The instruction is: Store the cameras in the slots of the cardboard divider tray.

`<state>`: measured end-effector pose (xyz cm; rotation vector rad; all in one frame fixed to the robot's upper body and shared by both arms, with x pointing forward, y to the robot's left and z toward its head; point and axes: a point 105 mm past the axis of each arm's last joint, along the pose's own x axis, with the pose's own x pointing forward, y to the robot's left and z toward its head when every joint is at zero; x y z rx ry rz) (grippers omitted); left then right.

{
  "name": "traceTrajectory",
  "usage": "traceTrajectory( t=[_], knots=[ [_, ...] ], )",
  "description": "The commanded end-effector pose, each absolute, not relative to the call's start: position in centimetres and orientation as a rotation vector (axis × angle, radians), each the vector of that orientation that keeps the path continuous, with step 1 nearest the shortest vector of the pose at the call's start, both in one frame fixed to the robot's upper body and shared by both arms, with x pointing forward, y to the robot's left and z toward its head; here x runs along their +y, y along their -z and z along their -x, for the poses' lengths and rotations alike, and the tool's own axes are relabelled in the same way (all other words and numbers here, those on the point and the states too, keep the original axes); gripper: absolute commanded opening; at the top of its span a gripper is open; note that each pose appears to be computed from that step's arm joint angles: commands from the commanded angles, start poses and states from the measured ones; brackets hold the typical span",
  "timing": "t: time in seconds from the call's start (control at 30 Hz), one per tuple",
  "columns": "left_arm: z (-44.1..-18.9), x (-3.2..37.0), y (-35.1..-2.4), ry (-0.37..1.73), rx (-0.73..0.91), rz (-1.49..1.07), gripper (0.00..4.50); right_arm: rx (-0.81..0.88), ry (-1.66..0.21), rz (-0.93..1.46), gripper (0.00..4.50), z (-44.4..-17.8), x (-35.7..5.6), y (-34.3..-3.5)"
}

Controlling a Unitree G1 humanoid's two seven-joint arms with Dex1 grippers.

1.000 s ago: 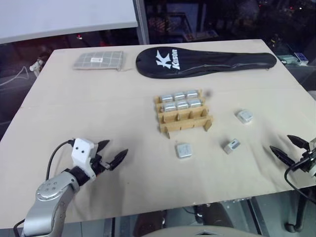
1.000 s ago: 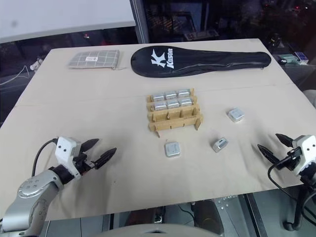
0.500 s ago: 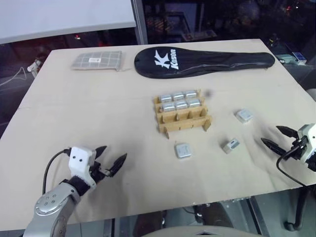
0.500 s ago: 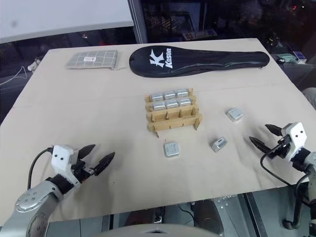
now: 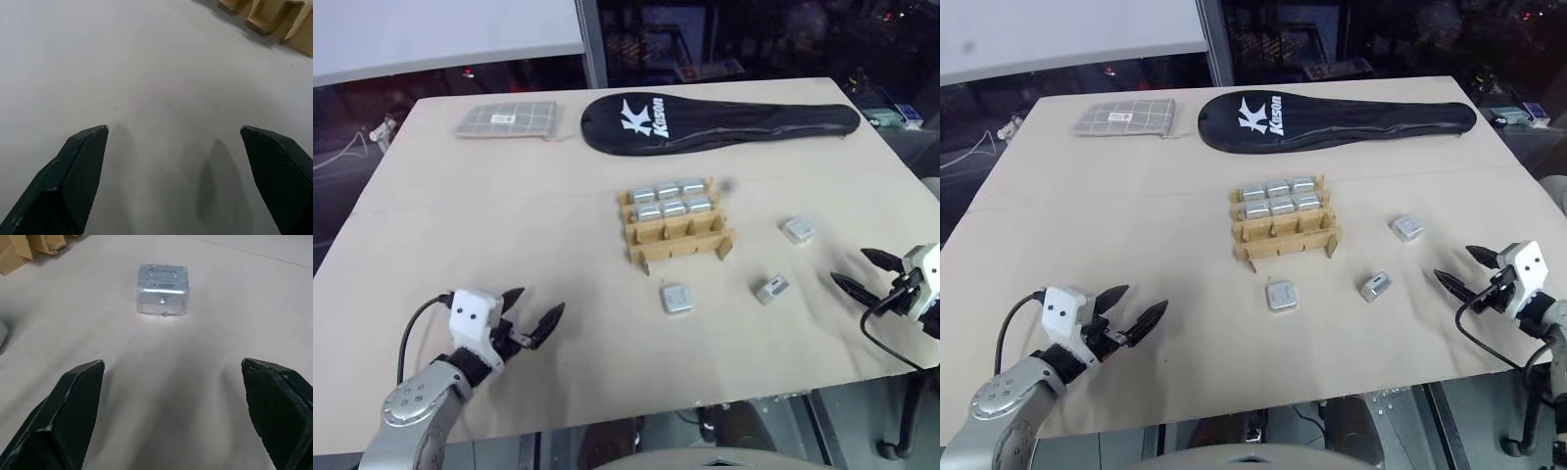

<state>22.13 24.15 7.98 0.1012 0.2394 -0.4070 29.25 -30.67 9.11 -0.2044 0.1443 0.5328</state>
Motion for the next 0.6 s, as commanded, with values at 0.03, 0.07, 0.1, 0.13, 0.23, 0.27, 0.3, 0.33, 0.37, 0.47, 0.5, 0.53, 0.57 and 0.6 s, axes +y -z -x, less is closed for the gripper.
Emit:
traceTrajectory(
  t=[0.03, 0.07, 0.1, 0.13, 0.23, 0.27, 0.3, 0.33, 0.37, 0.47, 0.5, 0.53, 0.57, 0.6],
  knots=[
    [-22.2, 24.0, -9.8, 0.471, 0.185, -0.169, 4.50, 0.094, -0.551, 0.221, 4.45, -31.0, -28.7, -10.7],
    [-22.2, 23.9, -10.1, 0.495, 0.180, -0.161, 4.50, 0.096, -0.559, 0.215, 4.45, -31.5, -28.2, -10.6],
    [-22.1, 23.8, -10.4, 0.521, 0.172, -0.147, 4.50, 0.100, -0.563, 0.211, 4.45, -31.9, -27.8, -10.6],
    [-21.9, 23.6, -10.8, 0.561, 0.164, -0.133, 4.50, 0.109, -0.571, 0.211, 4.45, -32.4, -27.3, -10.4],
    [-21.0, 22.6, -11.7, 0.692, 0.155, -0.107, 4.50, 0.122, -0.580, 0.212, 4.45, -33.6, -26.6, -10.1],
    [-20.8, 22.4, -12.1, 0.722, 0.146, -0.096, 4.50, 0.129, -0.558, 0.212, 4.45, -34.3, -26.6, -10.0],
    [-20.6, 22.3, -12.6, 0.749, 0.135, -0.096, 4.50, 0.137, -0.539, 0.207, 4.45, -34.9, -26.7, -9.9],
    [-20.6, 22.2, -13.0, 0.772, 0.126, -0.101, 4.50, 0.142, -0.534, 0.202, 4.45, -35.4, -26.6, -9.9],
    [-20.5, 22.0, -13.4, 0.790, 0.115, -0.106, 4.50, 0.153, -0.531, 0.201, 4.45, -35.7, -26.5, -9.7],
    [-20.4, 21.7, -14.2, 0.825, 0.095, -0.121, 4.50, 0.182, -0.536, 0.191, 4.45, -36.3, -26.4, -9.5],
    [-20.4, 21.6, -14.4, 0.836, 0.091, -0.128, 4.50, 0.191, -0.540, 0.196, 4.45, -36.3, -26.3, -9.4],
    [-20.4, 21.5, -14.6, 0.845, 0.087, -0.128, 4.50, 0.195, -0.546, 0.199, 4.45, -36.3, -26.2, -9.3],
    [-20.3, 21.3, -14.7, 0.853, 0.084, -0.126, 4.50, 0.195, -0.544, 0.197, 4.45, -36.4, -26.2, -9.3],
    [-20.2, 21.2, -14.7, 0.862, 0.081, -0.128, 4.50, 0.186, -0.541, 0.197, 4.22, -36.4, -26.2, -9.3]
  ],
)
